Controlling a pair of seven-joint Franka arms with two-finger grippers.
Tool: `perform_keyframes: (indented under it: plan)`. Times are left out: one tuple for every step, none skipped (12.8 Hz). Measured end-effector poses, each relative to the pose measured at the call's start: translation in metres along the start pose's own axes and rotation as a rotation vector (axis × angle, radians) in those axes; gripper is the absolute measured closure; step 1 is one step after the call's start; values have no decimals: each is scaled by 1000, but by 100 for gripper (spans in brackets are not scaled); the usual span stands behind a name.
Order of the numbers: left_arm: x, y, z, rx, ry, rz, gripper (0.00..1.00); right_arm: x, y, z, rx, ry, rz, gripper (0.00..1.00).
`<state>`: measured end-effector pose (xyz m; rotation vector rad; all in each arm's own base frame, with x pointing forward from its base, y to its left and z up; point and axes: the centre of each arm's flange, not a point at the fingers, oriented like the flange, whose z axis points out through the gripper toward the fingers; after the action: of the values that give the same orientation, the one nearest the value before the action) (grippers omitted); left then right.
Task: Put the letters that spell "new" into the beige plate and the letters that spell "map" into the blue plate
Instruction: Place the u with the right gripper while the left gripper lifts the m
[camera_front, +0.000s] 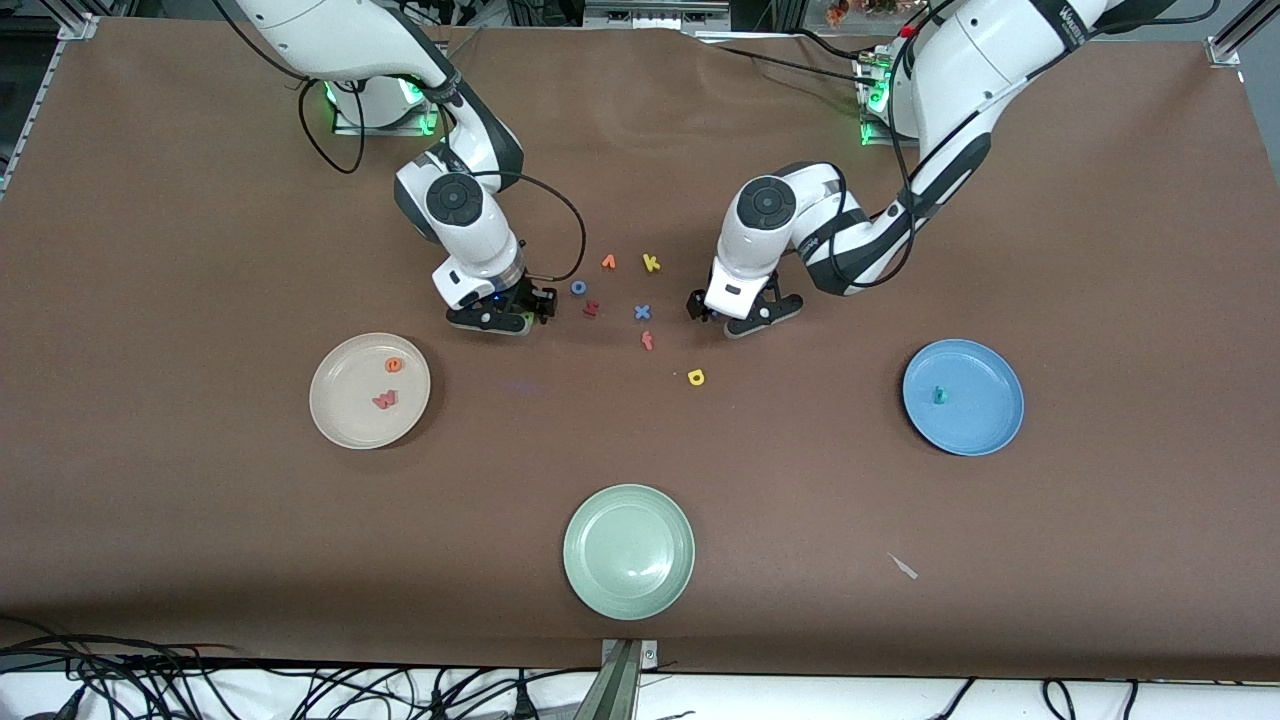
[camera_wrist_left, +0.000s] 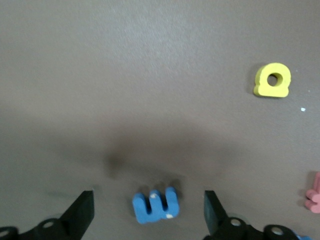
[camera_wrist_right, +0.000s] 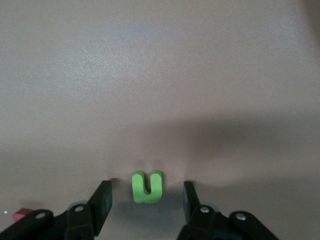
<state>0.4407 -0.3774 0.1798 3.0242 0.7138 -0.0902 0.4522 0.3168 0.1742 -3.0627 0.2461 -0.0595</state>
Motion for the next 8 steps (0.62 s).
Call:
perform_keyframes:
  plan:
    - [-5, 3, 1, 0, 0, -21, 4, 0, 0, 0, 0, 0, 0, 34]
    - [-9, 5, 2, 2, 0, -36, 7, 0, 0, 0, 1, 0, 0, 36]
    - [-13, 6, 2, 2, 0, -52, 7, 0, 0, 1, 4, 2, -1, 37]
    - [-16, 7, 3, 4, 1, -67, 11, 0, 0, 1, 4, 4, -2, 46]
    - [-18, 8, 3, 5, 2, -80, 12, 1, 0, 0, 4, 5, -2, 55]
    - [-19, 8, 4, 7, 3, -93, 17, 1, 0, 0, 3, 6, -4, 55]
    - [-18, 8, 5, 10, 5, -110, 18, 1, 0, 0, 3, 9, -7, 63]
    - [-16, 6, 7, 14, 8, -124, 25, 3, -2, -5, 10, 19, -8, 74]
